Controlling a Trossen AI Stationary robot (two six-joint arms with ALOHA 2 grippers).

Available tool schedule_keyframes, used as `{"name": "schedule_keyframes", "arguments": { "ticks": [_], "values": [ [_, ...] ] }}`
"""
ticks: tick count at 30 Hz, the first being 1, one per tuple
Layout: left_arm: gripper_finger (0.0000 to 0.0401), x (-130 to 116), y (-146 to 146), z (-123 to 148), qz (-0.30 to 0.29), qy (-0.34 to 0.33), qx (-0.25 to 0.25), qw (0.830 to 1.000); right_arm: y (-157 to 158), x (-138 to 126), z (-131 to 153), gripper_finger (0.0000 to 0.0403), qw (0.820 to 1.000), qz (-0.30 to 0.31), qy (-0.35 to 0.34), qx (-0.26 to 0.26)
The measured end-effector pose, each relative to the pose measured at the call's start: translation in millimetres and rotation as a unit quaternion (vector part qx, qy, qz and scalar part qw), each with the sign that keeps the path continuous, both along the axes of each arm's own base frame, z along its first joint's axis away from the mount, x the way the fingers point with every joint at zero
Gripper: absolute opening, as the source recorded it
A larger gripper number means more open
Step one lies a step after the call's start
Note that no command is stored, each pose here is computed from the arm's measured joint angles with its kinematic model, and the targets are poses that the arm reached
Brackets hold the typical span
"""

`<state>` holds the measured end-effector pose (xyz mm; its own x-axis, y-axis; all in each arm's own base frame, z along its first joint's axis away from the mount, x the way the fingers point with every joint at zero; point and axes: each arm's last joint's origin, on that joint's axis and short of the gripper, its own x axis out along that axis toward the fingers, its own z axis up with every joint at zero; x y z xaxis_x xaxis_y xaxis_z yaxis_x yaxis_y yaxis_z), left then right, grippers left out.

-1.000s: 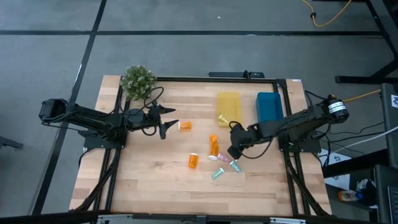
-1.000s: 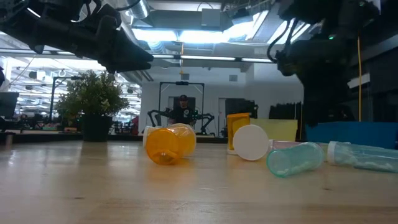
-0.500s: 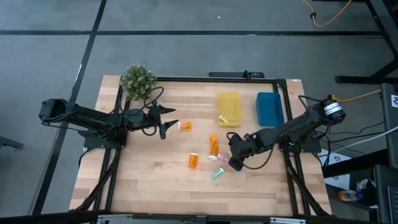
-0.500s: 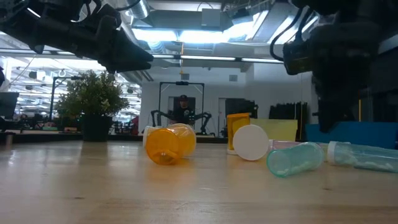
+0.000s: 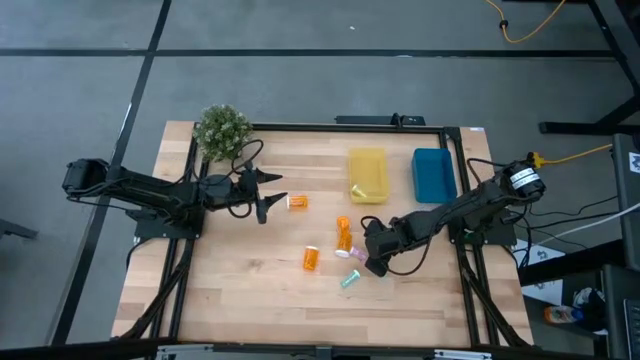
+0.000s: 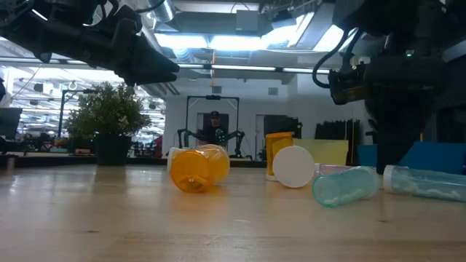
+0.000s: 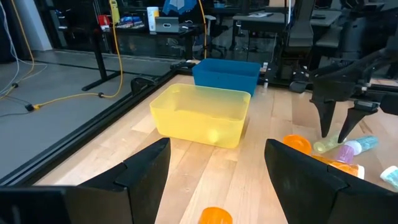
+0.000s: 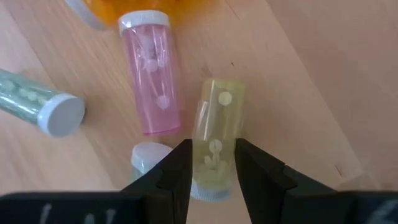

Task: Pick and place medicine bottles into bin by pill shape (circle, oval)
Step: Put the small yellow pill bottle into the yellow bin

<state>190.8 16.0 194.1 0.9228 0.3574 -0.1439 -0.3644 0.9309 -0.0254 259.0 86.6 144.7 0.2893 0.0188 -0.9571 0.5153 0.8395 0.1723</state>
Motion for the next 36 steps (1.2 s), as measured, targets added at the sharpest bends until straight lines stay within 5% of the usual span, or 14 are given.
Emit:
{"name": "schedule_keyframes", "arguments": {
  "ticks": [7, 13, 36],
  "values": [
    [0.0255, 0.0, 0.0, 0.0, 0.0, 0.0, 0.0, 1.0, -4.6, 1.2, -1.6, 0.0121, 1.0, -0.003, 0.001, -0.017],
    [0.0255, 0.0, 0.0, -0.1, 0.0, 0.0, 0.0, 1.0, -13.1, 1.2, -3.4, 0.0121, 0.996, -0.02, -0.008, -0.092],
    [0.0255, 0.0, 0.0, -0.1, 0.0, 0.001, 0.0, 1.0, -32.3, 8.8, -14.6, 0.0121, 0.99, -0.11, 0.004, -0.093]
  ]
}}
